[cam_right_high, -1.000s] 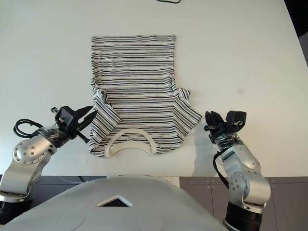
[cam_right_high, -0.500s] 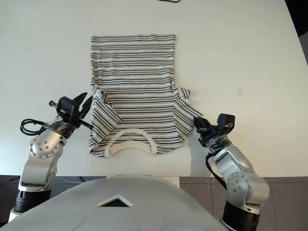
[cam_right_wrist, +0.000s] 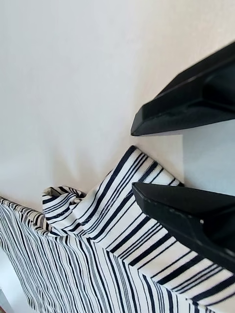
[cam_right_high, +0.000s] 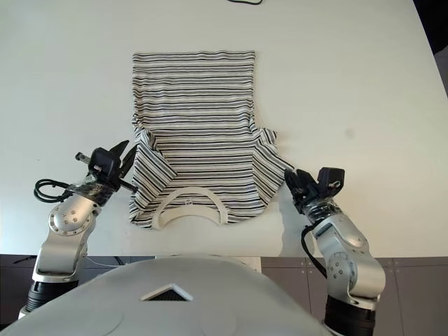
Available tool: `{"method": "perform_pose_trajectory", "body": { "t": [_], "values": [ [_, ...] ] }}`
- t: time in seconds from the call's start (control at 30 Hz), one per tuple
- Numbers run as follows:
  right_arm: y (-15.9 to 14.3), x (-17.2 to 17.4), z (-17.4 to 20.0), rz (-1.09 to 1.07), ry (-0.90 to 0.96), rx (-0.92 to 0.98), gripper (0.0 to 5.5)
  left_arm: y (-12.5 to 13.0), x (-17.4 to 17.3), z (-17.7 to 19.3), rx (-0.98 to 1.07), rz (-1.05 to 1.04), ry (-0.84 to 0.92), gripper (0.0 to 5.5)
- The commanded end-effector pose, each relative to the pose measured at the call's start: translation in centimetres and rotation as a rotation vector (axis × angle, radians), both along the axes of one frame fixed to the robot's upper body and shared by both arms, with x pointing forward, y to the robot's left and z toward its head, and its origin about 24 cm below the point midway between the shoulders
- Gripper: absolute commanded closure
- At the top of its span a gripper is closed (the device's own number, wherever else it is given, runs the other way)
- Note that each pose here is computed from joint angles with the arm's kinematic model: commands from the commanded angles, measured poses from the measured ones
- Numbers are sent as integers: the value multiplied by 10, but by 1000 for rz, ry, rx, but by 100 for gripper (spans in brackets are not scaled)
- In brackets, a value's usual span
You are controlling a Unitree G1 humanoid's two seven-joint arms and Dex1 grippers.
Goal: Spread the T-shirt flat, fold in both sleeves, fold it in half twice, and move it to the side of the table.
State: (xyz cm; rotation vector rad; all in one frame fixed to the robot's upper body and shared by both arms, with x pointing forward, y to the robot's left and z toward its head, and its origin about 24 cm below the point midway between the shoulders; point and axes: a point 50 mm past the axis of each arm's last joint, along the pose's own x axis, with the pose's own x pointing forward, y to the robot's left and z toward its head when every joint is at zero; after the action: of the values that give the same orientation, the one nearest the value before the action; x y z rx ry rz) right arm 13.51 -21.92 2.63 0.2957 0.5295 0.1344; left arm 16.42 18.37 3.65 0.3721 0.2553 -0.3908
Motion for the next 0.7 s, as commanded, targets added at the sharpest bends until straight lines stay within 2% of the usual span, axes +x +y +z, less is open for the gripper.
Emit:
{"method": "perform_pose_trajectory", "body": {
  "t": [0.03, 0.33, 0.4, 0.57, 0.7],
  "values": [
    [9, 1, -3, -36, 15, 102, 377, -7, 5, 2, 8, -38, -16, 459],
    [7, 4, -3, -145, -1, 146, 537, -12, 8, 3, -2, -56, -19, 459],
    [8, 7, 2, -107, -34, 74, 537, -11, 10, 3, 0, -55, -22, 459],
    [37, 7, 30, 177, -219, -184, 537, -14, 8, 2, -5, -62, -22, 459],
    [50, 9, 46, 291, -316, -189, 537, -14, 11, 3, -1, -62, -29, 459]
  ]
}}
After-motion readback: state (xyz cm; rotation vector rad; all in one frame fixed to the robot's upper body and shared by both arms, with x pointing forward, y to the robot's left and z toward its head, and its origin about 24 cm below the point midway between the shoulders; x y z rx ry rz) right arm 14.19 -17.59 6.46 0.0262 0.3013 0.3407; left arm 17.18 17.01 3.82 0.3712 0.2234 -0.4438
